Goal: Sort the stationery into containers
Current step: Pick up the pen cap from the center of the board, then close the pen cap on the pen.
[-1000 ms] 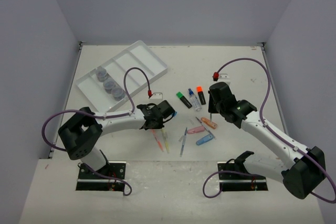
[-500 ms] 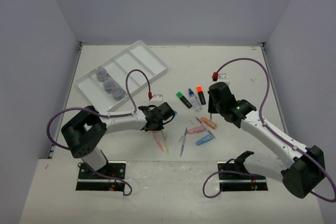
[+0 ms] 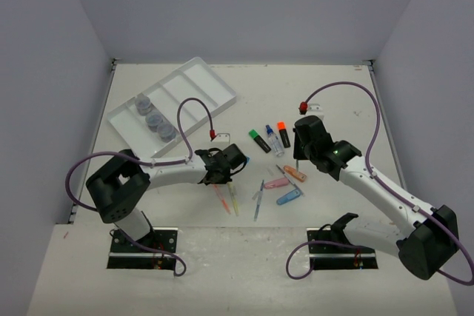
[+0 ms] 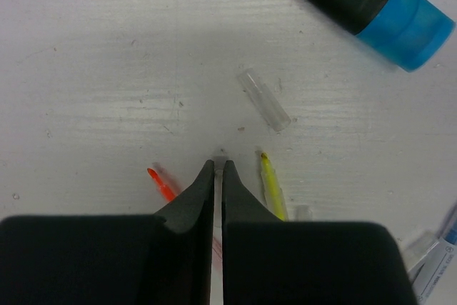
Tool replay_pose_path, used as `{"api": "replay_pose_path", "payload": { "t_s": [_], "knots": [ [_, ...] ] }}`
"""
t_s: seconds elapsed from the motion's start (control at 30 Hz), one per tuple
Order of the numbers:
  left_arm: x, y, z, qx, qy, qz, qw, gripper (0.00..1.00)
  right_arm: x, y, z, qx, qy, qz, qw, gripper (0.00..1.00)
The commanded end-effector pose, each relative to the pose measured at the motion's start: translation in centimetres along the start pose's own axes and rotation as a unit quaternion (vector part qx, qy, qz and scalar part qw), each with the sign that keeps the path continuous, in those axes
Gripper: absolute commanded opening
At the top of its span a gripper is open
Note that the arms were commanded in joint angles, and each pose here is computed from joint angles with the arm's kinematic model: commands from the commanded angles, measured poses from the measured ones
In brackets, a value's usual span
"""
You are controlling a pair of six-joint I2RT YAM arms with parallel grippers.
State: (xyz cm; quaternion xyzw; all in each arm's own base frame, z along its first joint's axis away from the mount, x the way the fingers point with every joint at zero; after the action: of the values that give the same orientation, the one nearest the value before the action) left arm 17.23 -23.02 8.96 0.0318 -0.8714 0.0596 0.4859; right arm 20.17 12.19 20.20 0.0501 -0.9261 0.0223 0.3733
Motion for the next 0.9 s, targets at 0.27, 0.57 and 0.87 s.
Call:
{"api": "replay_pose_path", "payload": {
  "t_s": [0.27,0.57,0.87],
  "knots": [
    [10.5,-3.0,-8.6,0.064,-0.167,0.180,0.967,0.00,4.8,4.8,-0.1,-0.021,-0.111,-0.388,0.915,0.00],
    [17.2,-2.3,-10.1,0.117,-0.277,0.440,0.846,0.00,7.8,7.7,1.7,-0.054,-0.192,-0.576,0.792,0.00],
    [19.1,-1.3,-9.7,0.100,-0.310,0.507,0.798,0.00,9.0,10.4,1.2,-0.030,-0.173,-0.590,0.788,0.00]
  ]
}}
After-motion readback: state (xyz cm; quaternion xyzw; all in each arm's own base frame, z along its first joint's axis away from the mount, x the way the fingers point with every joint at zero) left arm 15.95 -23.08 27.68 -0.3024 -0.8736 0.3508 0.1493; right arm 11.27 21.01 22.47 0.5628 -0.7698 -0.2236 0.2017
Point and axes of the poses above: each gripper's point midway between its finger pads, its own x axis back along the fingers, its own y axis along the line the jaws close on, z = x × y, the point moved 9 cm from there along x, back along the fingers, and after that the axes turned 6 degrees about x, right-handed, at the moved point
